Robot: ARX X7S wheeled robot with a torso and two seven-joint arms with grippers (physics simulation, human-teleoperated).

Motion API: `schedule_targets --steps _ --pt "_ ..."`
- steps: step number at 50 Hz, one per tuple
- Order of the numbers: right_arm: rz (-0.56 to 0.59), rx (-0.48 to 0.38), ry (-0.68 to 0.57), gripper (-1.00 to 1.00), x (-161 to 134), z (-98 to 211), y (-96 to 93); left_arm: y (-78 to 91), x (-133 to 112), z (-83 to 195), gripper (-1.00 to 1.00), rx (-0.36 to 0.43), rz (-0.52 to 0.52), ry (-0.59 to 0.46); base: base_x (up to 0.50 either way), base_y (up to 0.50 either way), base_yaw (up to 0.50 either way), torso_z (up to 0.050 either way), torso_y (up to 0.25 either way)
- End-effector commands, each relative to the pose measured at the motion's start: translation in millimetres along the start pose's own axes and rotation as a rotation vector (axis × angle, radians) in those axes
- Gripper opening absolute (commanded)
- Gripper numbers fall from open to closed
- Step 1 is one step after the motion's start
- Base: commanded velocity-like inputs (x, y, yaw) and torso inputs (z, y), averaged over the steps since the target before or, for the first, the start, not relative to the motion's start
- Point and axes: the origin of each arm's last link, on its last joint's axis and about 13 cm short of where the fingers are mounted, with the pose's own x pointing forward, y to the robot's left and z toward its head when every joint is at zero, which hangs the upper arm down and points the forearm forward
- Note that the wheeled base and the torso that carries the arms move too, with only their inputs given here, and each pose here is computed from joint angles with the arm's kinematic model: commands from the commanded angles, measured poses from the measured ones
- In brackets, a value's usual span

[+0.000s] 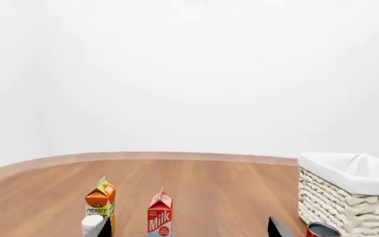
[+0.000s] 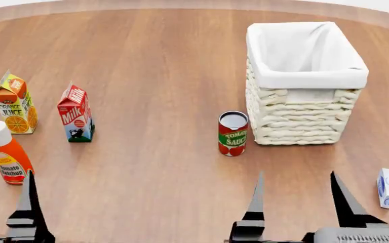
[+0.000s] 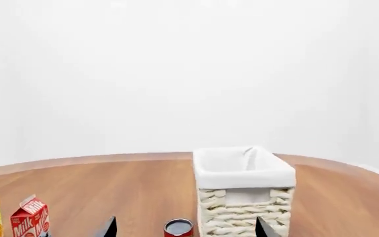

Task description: Pick the milk and place it in the basket.

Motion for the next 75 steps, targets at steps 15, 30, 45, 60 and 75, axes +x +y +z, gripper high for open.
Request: schedule_targets --steps 15,30,45,60,75 --pt "0.033 -0.059 -0.375 1.00 -12 117 -12.3 13.9 -18 119 1.00 -0.020 0.022 -0.423 0.00 0.00 0.00 0.000 0.000" --pt "0.032 -0.051 -0.421 1.00 -15 117 -14.8 12.8 -17 119 1.00 -0.021 0.021 -0.427 0.00 0.00 0.00 0.000 0.000" --pt "0.024 -0.076 -0.428 1.00 -15 114 -14.5 12.9 -16 117 1.00 -0.018 0.022 -0.426 0.00 0.17 0.00 0.000 0.000" --pt "0.026 -0.074 -0.419 1.00 -16 112 -15.1 11.5 -16 115 1.00 -0.014 0.020 -0.421 0.00 0.50 0.00 0.000 0.000" --pt "0.034 -0.099 -0.418 1.00 -16 111 -13.5 11.7 -15 114 1.00 -0.008 0.026 -0.420 0.00 0.26 0.00 0.000 0.000"
